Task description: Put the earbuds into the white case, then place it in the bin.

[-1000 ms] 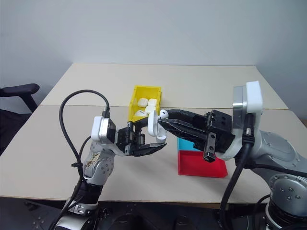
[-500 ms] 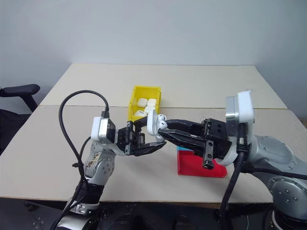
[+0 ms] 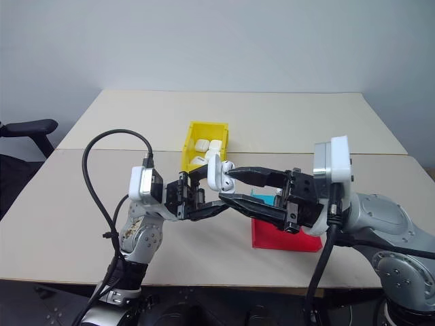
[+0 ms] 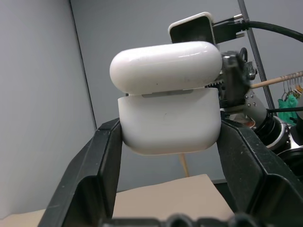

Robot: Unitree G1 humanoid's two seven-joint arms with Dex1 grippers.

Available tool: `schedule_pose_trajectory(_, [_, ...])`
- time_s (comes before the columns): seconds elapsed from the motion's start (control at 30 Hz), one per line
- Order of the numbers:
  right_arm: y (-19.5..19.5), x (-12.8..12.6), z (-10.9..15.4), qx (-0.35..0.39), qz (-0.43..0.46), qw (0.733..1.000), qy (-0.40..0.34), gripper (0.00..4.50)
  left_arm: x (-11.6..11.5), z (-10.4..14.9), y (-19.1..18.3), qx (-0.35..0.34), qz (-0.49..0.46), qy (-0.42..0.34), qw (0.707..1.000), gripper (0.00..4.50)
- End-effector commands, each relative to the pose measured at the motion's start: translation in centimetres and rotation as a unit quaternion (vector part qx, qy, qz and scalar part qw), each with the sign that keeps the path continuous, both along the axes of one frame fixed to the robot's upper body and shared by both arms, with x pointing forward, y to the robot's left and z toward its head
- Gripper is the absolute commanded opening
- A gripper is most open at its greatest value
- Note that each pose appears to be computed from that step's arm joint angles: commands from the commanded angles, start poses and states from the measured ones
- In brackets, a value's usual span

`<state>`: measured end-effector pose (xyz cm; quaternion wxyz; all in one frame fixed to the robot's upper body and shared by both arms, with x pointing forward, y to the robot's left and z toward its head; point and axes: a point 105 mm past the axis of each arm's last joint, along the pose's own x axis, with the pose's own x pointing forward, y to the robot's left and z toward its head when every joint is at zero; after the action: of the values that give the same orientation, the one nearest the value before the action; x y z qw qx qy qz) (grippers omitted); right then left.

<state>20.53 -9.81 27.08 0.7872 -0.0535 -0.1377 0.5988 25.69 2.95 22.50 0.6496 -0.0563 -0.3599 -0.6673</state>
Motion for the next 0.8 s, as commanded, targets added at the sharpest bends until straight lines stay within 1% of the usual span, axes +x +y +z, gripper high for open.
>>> schedule_pose_trajectory(0.03, [-0.3, -0.4, 0.5, -0.002, 0.001, 1.000, -0.025, 2.21, -0.2, 0.7, 0.1, -0.008, 0.004, -0.019, 1.000, 2.74])
schedule_pose_trajectory(0.23, [-1.9, -0.4, 1.5, -0.012, -0.009, 0.998, -0.053, 2.21, 0.5, 0.1, 0.2, 0.010, 0.015, -0.017, 1.000, 2.74])
schedule_pose_trajectory(0.33, [-2.4, 0.1, 2.8, -0.024, -0.003, 0.997, -0.067, 2.21, 1.2, -0.9, -0.1, 0.043, 0.029, -0.011, 0.999, 2.74])
schedule_pose_trajectory(0.4, [-2.1, 0.9, 3.6, -0.037, 0.006, 0.998, -0.054, 2.21, 1.7, -1.5, -0.4, 0.065, 0.030, -0.015, 0.997, 2.74])
schedule_pose_trajectory(0.43, [-1.7, 1.3, 3.7, -0.056, 0.012, 0.997, -0.053, 1.83, 2.0, -1.6, -0.7, 0.069, 0.031, -0.020, 0.997, 2.74])
schedule_pose_trajectory(0.47, [-1.3, 1.5, 3.7, -0.070, 0.016, 0.996, -0.052, 1.63, 2.2, -1.7, -0.9, 0.070, 0.033, -0.024, 0.997, 2.74])
schedule_pose_trajectory(0.5, [-0.8, 1.7, 3.7, -0.084, 0.023, 0.995, -0.056, 1.29, 2.4, -1.6, -1.2, 0.071, 0.037, -0.028, 0.996, 2.74])
schedule_pose_trajectory(0.6, [0.3, 2.0, 3.7, -0.105, 0.037, 0.992, -0.062, 0.16, 2.9, -1.5, -2.0, 0.073, 0.050, -0.040, 0.995, 2.74])
schedule_pose_trajectory(0.63, [0.7, 2.1, 3.7, -0.113, 0.037, 0.991, -0.067, 0.08, 3.0, -1.5, -2.3, 0.070, 0.054, -0.047, 0.995, 2.74])
schedule_pose_trajectory(0.8, [1.8, 3.0, 2.8, -0.154, 0.018, 0.985, -0.078, 0.08, 3.2, -1.4, -2.5, 0.067, 0.062, -0.061, 0.994, 2.74])
